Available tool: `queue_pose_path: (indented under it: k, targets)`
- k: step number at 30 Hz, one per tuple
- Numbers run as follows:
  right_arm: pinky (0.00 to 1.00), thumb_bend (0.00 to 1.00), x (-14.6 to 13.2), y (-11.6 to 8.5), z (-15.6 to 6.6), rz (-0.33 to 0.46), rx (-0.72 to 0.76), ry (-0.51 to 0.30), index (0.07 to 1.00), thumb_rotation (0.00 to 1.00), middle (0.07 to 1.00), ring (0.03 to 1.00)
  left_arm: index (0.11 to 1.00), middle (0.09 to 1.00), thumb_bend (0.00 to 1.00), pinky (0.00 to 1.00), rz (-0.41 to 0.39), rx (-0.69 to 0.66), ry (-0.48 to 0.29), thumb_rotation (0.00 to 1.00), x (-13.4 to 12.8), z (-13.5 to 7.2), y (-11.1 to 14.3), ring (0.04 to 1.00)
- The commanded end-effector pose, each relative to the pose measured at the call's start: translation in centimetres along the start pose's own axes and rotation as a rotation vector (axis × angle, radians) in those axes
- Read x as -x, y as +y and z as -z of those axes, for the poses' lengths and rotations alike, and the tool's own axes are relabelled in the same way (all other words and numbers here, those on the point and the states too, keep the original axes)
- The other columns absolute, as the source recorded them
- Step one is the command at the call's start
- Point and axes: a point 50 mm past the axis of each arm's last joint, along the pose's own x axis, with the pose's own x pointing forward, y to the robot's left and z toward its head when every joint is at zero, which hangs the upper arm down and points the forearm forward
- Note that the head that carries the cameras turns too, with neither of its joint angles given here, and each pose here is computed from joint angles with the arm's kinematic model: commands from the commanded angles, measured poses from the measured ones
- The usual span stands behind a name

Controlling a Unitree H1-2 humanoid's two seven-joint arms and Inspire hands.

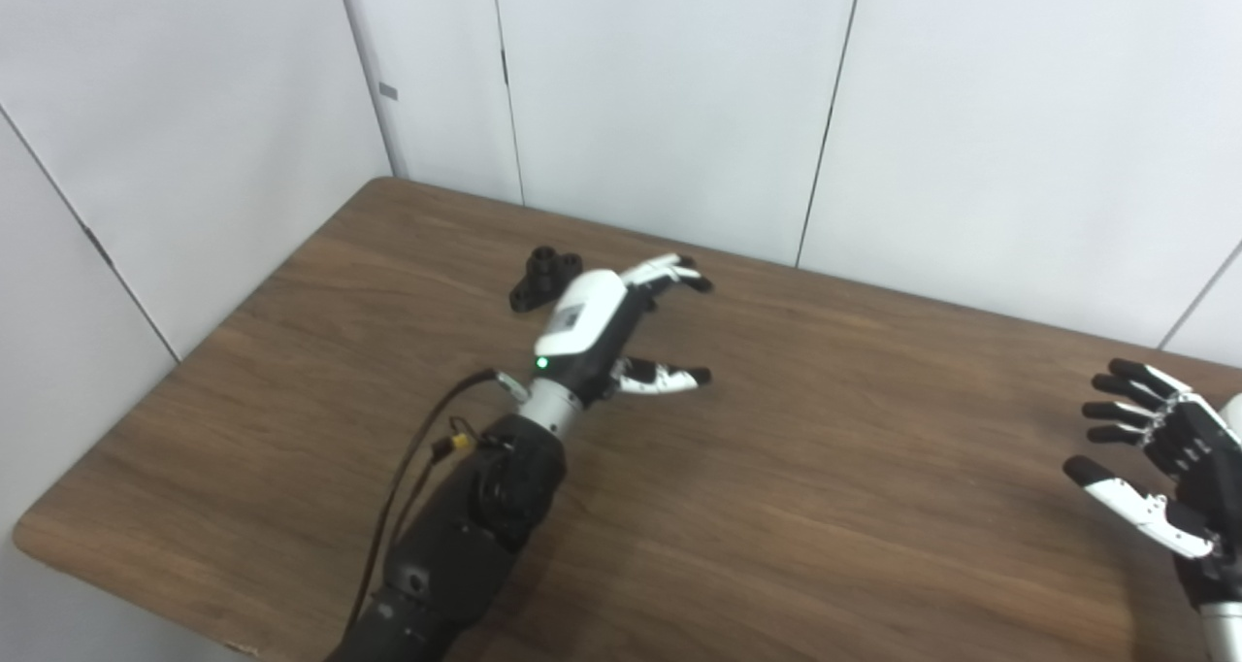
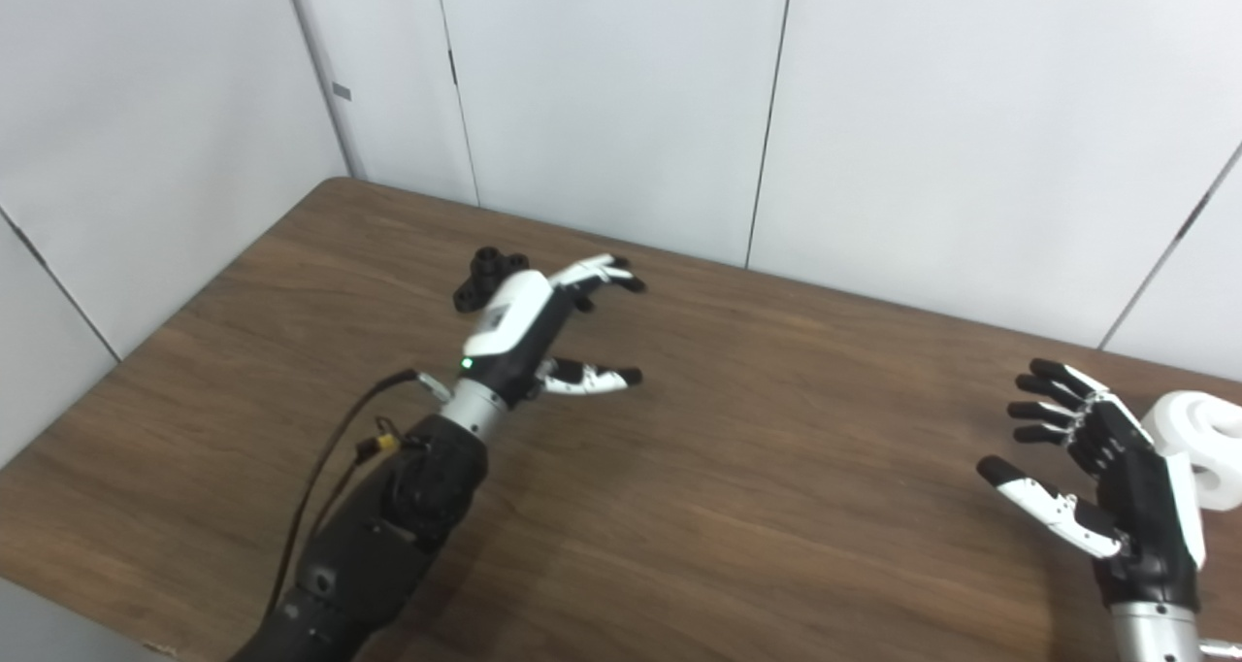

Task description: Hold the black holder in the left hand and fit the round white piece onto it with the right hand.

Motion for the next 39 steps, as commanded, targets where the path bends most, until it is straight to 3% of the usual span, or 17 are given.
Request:
queue_pose_path:
  k: [1,5,8,11,14,18,33,39]
  targets:
    - [0.56,0.78,6.9,1.6,5.1,-0.001,-0.042,0.220,0.754,0.37,0.735,0.656,0.738,0.917,0.80,0.74,-0.131,-0.056,-0.066,0.18,-2.4,-1.4,2.8,0.902]
    - [0.57,0.79,6.9,1.5,5.2,0.002,-0.036,0.222,0.754,0.38,0.736,0.657,0.735,0.948,0.81,0.79,-0.189,-0.118,-0.051,0.22,-3.0,-1.3,4.1,0.947]
    - [0.56,0.80,6.9,1.5,5.2,0.004,-0.038,0.224,0.752,0.38,0.734,0.652,0.745,0.994,0.82,0.88,-0.234,-0.165,-0.024,0.24,-3.5,-1.3,5.3,0.994]
    - [0.55,0.79,6.9,1.5,5.2,0.001,-0.037,0.223,0.752,0.38,0.733,0.650,0.749,1.000,0.85,0.85,-0.277,-0.216,0.006,0.26,-3.9,-1.2,6.4,1.000]
    - [0.56,0.80,6.9,1.5,5.3,0.001,-0.035,0.225,0.750,0.38,0.733,0.651,0.750,1.000,0.87,0.97,-0.314,-0.265,0.048,0.25,-4.2,-0.8,7.2,1.000]
    - [0.57,0.80,7.0,1.5,5.2,0.002,-0.036,0.222,0.750,0.38,0.735,0.654,0.765,1.000,0.86,1.00,-0.346,-0.310,0.088,0.26,-4.7,0.3,8.2,1.000]
    - [0.57,0.78,7.0,1.4,5.2,-0.002,-0.036,0.222,0.748,0.37,0.731,0.647,0.774,1.000,0.84,0.99,-0.345,-0.315,0.239,0.28,-5.8,3.6,10.5,1.000]
    - [0.57,0.78,7.0,1.4,5.1,-0.005,-0.026,0.219,0.749,0.40,0.733,0.650,0.785,1.000,0.86,1.00,-0.310,-0.278,0.314,0.34,-6.1,5.0,10.9,1.000]
